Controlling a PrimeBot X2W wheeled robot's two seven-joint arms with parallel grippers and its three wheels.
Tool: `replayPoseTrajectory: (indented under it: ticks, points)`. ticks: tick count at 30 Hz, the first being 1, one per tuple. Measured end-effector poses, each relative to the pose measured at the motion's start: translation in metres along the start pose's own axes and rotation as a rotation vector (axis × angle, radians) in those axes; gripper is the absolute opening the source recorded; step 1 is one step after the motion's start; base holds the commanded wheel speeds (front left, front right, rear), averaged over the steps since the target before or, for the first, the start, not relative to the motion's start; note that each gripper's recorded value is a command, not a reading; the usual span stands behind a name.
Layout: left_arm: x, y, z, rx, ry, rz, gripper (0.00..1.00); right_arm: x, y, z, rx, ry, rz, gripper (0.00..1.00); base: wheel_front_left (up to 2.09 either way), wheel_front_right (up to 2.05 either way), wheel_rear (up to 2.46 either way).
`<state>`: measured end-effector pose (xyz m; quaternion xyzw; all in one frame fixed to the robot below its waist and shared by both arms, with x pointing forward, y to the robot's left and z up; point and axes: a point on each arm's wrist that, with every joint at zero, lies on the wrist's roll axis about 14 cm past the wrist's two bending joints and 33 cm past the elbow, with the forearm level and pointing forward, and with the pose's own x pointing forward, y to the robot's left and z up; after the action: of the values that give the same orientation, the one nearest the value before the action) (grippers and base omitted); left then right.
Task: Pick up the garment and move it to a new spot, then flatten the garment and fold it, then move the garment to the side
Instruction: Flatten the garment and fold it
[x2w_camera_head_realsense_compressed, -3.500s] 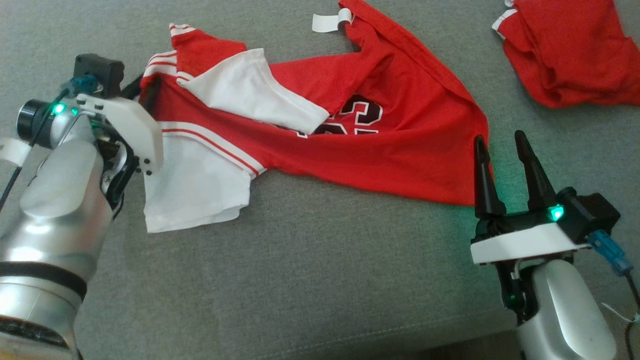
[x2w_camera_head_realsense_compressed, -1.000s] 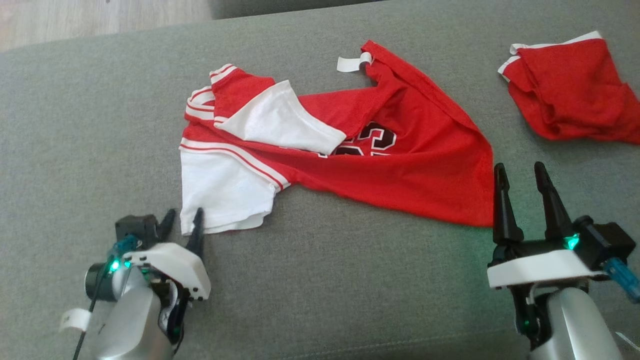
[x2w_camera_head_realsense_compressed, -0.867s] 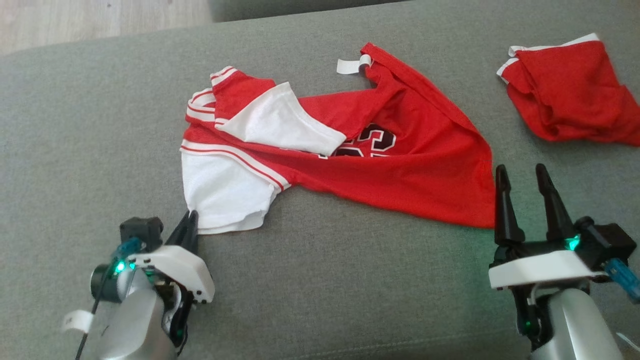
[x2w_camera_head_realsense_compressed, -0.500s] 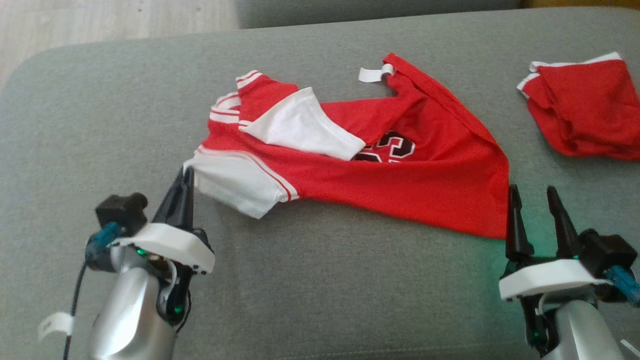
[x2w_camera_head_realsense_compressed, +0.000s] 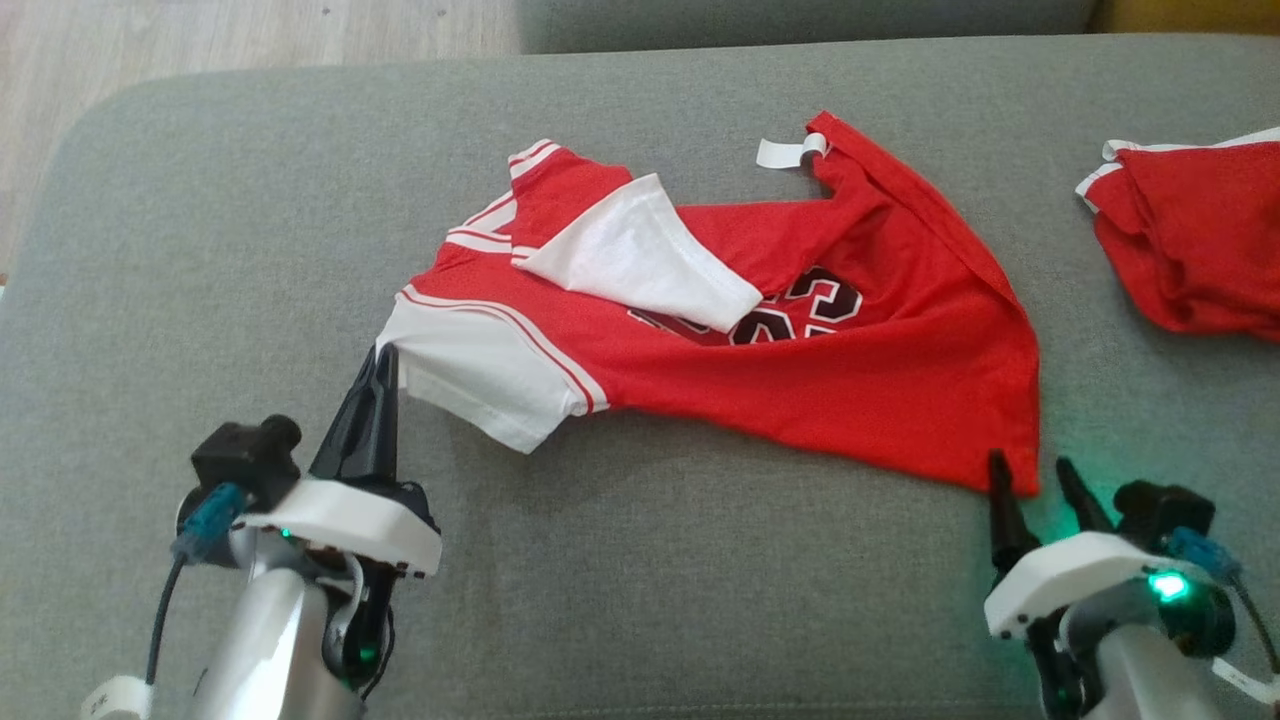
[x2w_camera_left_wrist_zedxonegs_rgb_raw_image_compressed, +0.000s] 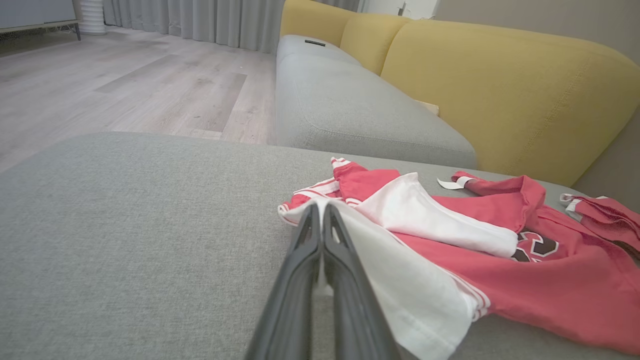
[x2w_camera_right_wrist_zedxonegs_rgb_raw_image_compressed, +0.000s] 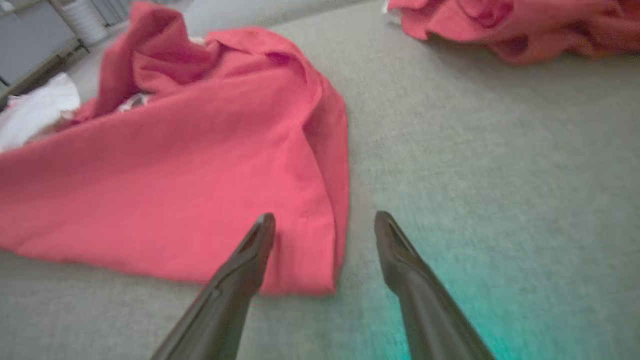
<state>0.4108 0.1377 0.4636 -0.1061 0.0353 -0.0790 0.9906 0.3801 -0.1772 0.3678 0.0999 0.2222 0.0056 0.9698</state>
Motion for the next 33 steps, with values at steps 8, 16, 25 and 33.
replayPoseTrajectory:
  ticks: [8, 16, 25, 33]
  points:
    - [0.001, -0.007, 0.003, 0.003, -0.01, -0.021, 0.0, -0.007, 0.001, -0.015, 0.018, 0.055, 0.002, 1.0, 0.0, 0.0, 0.0]
    - [0.004, -0.008, 0.003, -0.004, -0.012, -0.02, 0.0, -0.005, 0.026, -0.015, 0.023, 0.06, 0.081, 0.0, 0.0, 0.0, 0.0]
    - [0.005, -0.01, 0.014, -0.001, -0.042, -0.029, 0.0, -0.002, 0.04, 0.048, -0.005, -0.174, 0.123, 0.0, 0.0, 0.0, 0.0]
    - [0.025, -0.032, 0.096, -0.012, -0.26, -0.128, 0.0, -0.022, 0.069, 0.188, -0.162, -0.55, 0.215, 0.0, 0.0, 0.0, 0.0]
